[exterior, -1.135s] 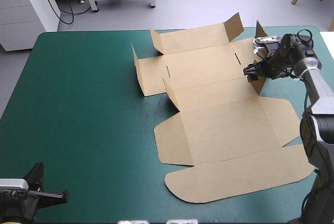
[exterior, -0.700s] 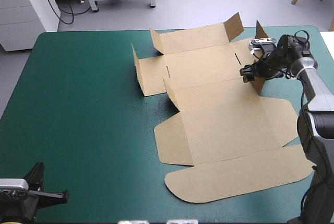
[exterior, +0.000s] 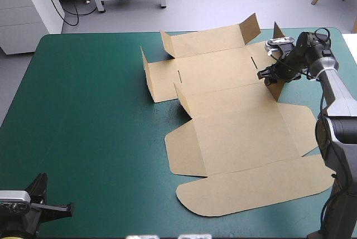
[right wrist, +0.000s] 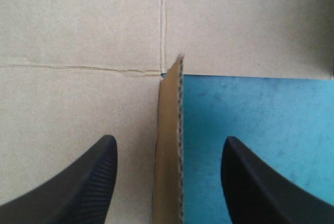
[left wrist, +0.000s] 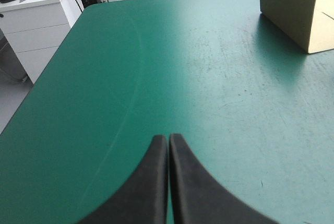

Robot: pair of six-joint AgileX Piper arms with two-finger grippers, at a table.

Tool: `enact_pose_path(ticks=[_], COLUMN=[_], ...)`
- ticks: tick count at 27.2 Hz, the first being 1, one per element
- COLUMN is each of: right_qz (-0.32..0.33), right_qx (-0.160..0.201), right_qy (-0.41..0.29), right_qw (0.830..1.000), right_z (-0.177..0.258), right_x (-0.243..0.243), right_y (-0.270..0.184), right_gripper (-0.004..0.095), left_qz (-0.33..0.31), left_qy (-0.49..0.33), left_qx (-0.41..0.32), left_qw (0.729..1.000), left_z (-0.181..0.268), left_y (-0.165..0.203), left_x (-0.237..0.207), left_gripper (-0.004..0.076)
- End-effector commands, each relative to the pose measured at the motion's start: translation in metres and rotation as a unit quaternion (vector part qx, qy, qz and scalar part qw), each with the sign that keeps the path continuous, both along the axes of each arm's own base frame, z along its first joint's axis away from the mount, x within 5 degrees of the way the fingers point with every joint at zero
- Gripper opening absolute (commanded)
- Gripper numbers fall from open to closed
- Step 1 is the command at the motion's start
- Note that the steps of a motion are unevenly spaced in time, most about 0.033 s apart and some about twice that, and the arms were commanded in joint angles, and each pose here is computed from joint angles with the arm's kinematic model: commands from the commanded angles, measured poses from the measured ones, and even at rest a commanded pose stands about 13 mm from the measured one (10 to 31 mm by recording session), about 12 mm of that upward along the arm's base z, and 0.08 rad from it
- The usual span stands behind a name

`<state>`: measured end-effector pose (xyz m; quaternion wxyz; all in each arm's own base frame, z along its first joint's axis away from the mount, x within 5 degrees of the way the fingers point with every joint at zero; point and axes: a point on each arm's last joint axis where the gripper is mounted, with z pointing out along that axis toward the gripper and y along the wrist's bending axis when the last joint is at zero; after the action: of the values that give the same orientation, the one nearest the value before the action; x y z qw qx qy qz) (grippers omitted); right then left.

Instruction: Fold the box

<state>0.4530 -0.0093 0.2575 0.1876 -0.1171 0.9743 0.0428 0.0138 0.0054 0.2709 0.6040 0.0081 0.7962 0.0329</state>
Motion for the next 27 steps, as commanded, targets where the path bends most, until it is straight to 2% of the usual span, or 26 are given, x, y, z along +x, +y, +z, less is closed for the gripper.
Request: enact_pose_path(ticks=[1,2,3,8,13,16,22,25,27], right_qz=[0.009,0.009,0.012,0.029,0.125,0.190,0.343,0.393,0.443], right_qx=[-0.008,-0.009,-0.011,-0.019,-0.024,-0.031,-0.066,-0.077,-0.088], right_qy=[-0.061,-0.063,-0.067,-0.072,-0.078,-0.078,-0.097,-0.123,-0.139], right_qw=[0.998,0.998,0.998,0.997,0.989,0.978,0.932,0.908,0.881], right_z=[0.038,0.038,0.038,0.040,0.040,0.039,0.039,0.041,0.041], right_x=[-0.005,-0.004,-0.004,-0.003,-0.005,-0.007,-0.012,-0.014,-0.019], right_y=[-0.001,-0.001,-0.001,-0.001,0.005,0.017,0.069,0.103,0.129], right_gripper=[0.0281,0.0152,-0.0022,-0.0019,-0.0019,-0.0019,-0.0020,-0.0020,-0.0020], left_qz=[-0.005,-0.005,-0.005,-0.005,-0.005,-0.005,-0.005,-0.005,-0.005], left_qy=[-0.055,-0.055,-0.055,-0.055,-0.055,-0.055,-0.055,-0.055,-0.055], left_qx=[-0.003,-0.003,-0.003,-0.003,-0.003,-0.003,-0.003,-0.003,-0.003], left_qw=[0.998,0.998,0.998,0.998,0.998,0.998,0.998,0.998,0.998], left_z=[0.014,0.014,0.014,0.014,0.014,0.014,0.014,0.014,0.014], left_y=[-0.001,-0.001,-0.001,-0.001,-0.001,-0.001,-0.001,-0.001,-0.001], left_x=[-0.003,-0.003,-0.003,-0.003,-0.003,-0.003,-0.003,-0.003,-0.003], left_gripper=[-0.0010,-0.0010,-0.0010,-0.0010,-0.0010,-0.0010,-0.0010,-0.0010,-0.0010])
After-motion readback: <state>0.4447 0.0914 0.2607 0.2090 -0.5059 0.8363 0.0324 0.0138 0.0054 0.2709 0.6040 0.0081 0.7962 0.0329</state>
